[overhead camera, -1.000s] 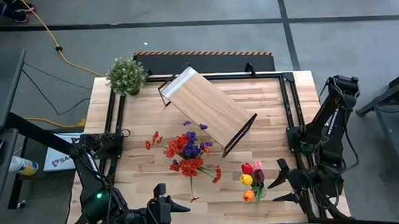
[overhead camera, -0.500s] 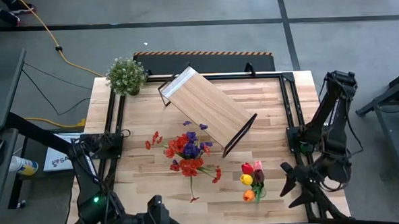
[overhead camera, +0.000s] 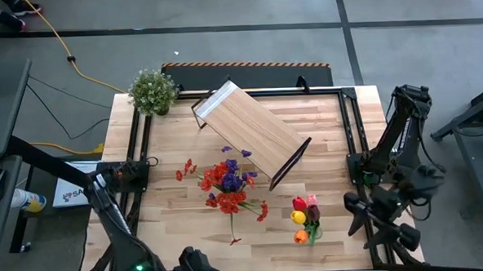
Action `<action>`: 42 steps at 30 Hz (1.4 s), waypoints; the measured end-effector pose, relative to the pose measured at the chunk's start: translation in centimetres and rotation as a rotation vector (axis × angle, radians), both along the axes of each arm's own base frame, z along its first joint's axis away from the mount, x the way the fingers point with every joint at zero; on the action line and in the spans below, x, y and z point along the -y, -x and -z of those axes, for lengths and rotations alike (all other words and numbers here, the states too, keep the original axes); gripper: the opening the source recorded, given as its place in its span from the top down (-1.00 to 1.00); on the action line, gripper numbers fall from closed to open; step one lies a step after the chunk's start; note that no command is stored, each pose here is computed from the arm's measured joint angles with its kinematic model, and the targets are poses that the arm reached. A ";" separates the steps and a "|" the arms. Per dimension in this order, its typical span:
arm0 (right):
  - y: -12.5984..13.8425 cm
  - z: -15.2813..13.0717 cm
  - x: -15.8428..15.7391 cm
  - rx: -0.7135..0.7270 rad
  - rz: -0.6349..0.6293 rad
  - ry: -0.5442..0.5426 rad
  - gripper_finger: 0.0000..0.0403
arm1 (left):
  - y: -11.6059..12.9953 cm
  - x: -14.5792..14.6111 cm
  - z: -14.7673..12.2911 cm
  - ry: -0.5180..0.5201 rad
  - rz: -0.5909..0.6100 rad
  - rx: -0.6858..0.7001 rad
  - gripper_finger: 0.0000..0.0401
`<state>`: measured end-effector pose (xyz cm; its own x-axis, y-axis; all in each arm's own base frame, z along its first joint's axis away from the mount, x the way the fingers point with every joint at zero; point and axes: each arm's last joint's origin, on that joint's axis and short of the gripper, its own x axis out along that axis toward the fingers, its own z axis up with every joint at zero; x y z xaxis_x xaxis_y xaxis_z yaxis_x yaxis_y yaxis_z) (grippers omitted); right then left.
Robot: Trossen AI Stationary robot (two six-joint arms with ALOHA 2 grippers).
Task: Pick and place flowers into a vace then onto a shelf
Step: Put the left transparent vase on the shelf
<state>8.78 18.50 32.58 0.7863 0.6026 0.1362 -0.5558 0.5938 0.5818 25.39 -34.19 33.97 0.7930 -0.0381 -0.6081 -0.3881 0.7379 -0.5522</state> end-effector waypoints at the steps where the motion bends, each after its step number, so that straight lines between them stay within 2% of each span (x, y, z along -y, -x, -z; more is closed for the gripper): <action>1: 0.0 -0.3 0.1 0.035 0.005 -0.008 0.00 | -0.2 0.2 0.7 0.015 -0.010 0.011 -0.33; 6: 0.1 -1.7 0.4 0.180 0.045 -0.021 0.01 | -0.8 1.1 3.5 0.085 -0.015 0.057 -0.33; 10: 0.2 -2.1 0.6 0.223 0.067 -0.028 0.00 | -0.9 1.4 4.8 0.105 -0.010 0.067 -0.33; 14: 0.2 -2.2 0.6 0.236 0.072 -0.031 0.01 | -0.9 1.2 5.4 0.087 -0.018 0.065 -0.33; 22: 0.2 -2.2 0.7 0.237 0.074 -0.034 0.02 | -0.9 0.4 6.6 -0.021 -0.071 0.063 -0.33; 27: 0.2 -2.3 0.7 0.232 0.096 -0.032 0.01 | -1.5 -1.6 7.4 -0.153 -0.108 -0.030 -0.33; 30: 0.2 -2.4 0.8 0.261 0.110 -0.013 0.01 | -2.2 -2.9 7.7 -0.197 -0.132 -0.082 -0.33; 38: 0.4 -3.5 1.3 0.392 0.154 -0.016 0.01 | -3.9 -6.3 8.4 -0.248 -0.127 -0.298 -0.33; 42: 0.5 -3.6 1.3 0.412 0.149 -0.013 0.01 | -3.8 -7.0 8.8 -0.225 -0.108 -0.422 -0.33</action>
